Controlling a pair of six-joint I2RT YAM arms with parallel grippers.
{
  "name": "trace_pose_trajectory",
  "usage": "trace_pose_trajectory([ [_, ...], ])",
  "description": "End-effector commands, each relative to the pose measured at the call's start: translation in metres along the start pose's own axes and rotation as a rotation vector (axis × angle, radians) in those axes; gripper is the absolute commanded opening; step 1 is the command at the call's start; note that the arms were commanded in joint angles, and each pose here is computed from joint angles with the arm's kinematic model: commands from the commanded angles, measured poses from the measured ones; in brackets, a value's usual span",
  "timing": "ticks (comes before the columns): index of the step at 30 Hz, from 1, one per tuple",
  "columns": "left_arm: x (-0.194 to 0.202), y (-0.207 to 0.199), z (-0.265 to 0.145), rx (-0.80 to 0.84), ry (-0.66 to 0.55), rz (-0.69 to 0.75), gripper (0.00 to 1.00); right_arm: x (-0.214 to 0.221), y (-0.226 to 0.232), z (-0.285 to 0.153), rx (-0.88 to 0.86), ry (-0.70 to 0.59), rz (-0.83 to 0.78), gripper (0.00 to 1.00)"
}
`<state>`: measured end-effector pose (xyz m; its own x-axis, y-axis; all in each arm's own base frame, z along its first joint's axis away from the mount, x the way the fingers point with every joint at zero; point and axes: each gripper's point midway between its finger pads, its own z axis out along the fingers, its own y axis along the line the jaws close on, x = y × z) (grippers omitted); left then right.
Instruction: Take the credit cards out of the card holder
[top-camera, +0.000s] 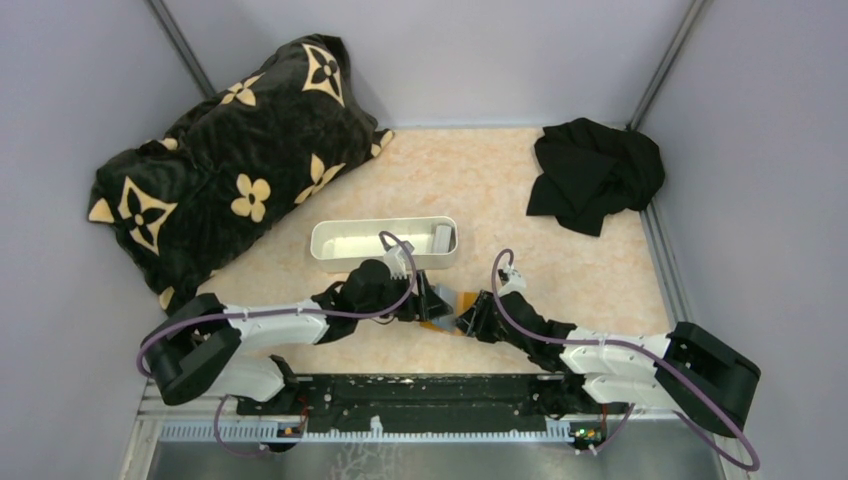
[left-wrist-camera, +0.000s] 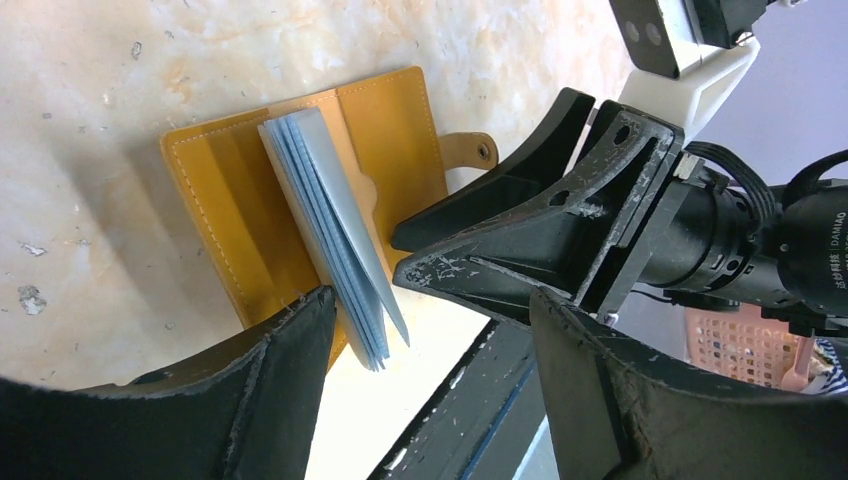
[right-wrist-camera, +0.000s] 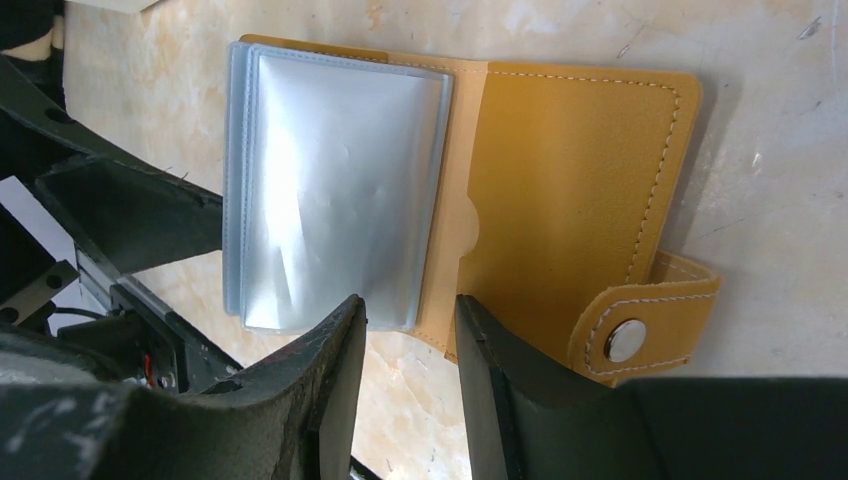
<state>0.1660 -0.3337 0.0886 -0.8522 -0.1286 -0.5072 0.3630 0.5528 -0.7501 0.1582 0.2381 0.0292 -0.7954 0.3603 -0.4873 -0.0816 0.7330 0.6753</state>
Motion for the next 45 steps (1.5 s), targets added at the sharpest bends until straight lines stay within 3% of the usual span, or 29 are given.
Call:
trace_pose_trajectory([
  [1,-0.008,-0.021,-0.002,0.056,0.001,0.029,0.77,0.009,-0.015,0.0,0.047,0.03,-0.002,0.39],
  [6,-0.013,-0.026,-0.003,0.057,-0.008,0.037,0.77,0.009,-0.017,0.0,0.045,0.027,0.004,0.39],
  [13,-0.012,0.001,-0.013,-0.068,-0.032,0.031,0.77,0.009,-0.018,-0.001,0.043,0.024,0.007,0.39],
  [19,-0.015,-0.002,-0.016,-0.051,-0.051,0.031,0.77,0.009,-0.02,-0.002,0.048,0.022,0.007,0.39],
  [32,0.013,0.027,-0.005,-0.102,0.023,-0.016,0.77,0.009,-0.021,-0.003,0.052,0.02,0.012,0.39],
  [45,0.017,0.017,0.006,-0.053,0.066,-0.029,0.77,0.011,-0.023,-0.003,0.055,0.022,0.01,0.39],
])
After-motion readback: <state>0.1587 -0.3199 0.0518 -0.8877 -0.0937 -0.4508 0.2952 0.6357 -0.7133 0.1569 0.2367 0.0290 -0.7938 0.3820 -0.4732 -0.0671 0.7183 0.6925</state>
